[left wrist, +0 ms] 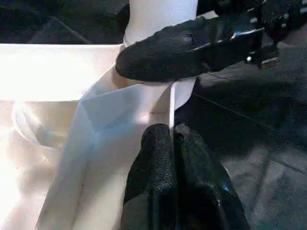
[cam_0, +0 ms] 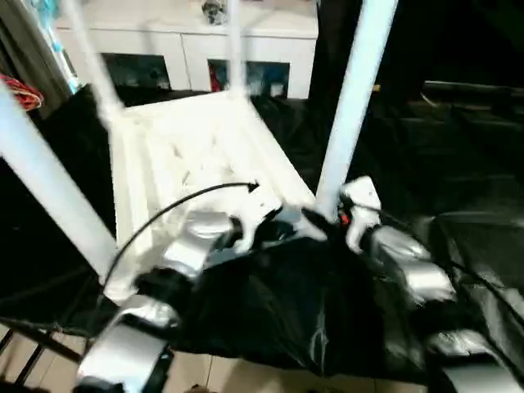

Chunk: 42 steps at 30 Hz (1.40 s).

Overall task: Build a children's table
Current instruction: Rotate leg to tighten

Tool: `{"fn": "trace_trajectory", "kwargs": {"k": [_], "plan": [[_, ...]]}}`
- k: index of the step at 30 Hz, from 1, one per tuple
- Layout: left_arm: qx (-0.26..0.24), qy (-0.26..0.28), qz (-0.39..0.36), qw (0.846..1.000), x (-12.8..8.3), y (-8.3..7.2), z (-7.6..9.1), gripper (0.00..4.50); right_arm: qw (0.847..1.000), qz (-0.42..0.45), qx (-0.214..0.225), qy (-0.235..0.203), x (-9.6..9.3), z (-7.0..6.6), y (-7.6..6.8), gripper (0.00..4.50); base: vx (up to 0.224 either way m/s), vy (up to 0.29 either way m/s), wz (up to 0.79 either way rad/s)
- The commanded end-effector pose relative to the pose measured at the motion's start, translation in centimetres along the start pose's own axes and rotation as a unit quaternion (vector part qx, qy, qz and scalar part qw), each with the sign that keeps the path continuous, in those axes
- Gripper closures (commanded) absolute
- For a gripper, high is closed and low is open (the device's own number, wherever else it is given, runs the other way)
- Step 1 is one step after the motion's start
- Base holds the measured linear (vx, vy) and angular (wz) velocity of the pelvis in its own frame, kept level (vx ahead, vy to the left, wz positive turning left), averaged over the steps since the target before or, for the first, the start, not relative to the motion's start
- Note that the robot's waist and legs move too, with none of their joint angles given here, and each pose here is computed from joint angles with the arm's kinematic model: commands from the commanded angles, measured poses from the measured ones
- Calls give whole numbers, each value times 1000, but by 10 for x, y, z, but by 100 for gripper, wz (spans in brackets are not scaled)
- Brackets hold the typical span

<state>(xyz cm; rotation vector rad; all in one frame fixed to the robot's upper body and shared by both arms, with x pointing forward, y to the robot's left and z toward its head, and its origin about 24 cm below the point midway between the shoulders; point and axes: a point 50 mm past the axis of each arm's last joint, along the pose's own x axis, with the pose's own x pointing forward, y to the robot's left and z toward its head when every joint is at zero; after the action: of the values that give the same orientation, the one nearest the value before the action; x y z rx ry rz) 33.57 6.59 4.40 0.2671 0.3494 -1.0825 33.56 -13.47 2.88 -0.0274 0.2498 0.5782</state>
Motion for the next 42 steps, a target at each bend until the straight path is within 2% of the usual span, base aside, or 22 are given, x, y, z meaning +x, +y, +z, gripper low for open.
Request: {"fn": "trace_trajectory", "kwargs": {"k": [1, 3, 7, 11, 13, 14, 20, 26, 28, 30, 31, 36, 38, 42], "plan": [[24, -56, -11, 998, 18, -11, 34, 450, 998, 61, -10, 33, 17, -15, 38, 184, 0, 0, 0], [28, -60, -20, 998, 18, -12, 35, 450, 998, 54, -17, 17, 18, -10, 37, 128, 0, 0, 0], [43, -63, -54, 996, 13, -14, 32, 450, 998, 56, -17, -8, 14, -1, 26, 96, 0, 0, 0], [53, -60, -85, 993, 5, -14, 27, 450, 994, 99, -45, -6, 2, 1, 16, 61, 0, 0, 0], [59, -56, -102, 991, 1, -13, 24, 450, 989, 136, -59, -2, -7, -1, 14, 61, 0, 0, 0], [66, -51, -128, 988, -5, -12, 21, 450, 978, 192, -79, 7, -21, -3, 13, 61, 0, 0, 0], [73, -43, -175, 981, -16, -11, 18, 450, 951, 291, -100, 35, -47, -6, 11, 61, 0, 0, 0], [78, -28, -216, 973, -26, -9, 15, 450, 933, 339, -100, 68, -61, -7, 6, 61, 0, 0, 0], [79, -24, -229, 970, -29, -8, 13, 450, 927, 354, -94, 77, -64, -7, 7, 96, 0, 0, 0], [80, -19, -238, 968, -32, -8, 12, 450, 923, 365, -91, 85, -67, -8, 8, 99, 0, 0, 0], [80, -17, -240, 967, -33, -8, 11, 450, 921, 369, -91, 89, -67, -8, 8, 120, 0, 0, 0], [77, -13, -244, 967, -35, -7, 9, 450, 914, 384, -88, 103, -70, -11, 11, 151, 0, 0, 0], [77, -14, -242, 967, -35, -7, 8, 450, 913, 386, -85, 104, -70, -13, 13, 171, 0, 0, 0], [76, -24, -220, 972, -30, -8, 10, 450, 918, 375, -78, 100, -67, -17, 17, 180, 0, 0, 0]]}}
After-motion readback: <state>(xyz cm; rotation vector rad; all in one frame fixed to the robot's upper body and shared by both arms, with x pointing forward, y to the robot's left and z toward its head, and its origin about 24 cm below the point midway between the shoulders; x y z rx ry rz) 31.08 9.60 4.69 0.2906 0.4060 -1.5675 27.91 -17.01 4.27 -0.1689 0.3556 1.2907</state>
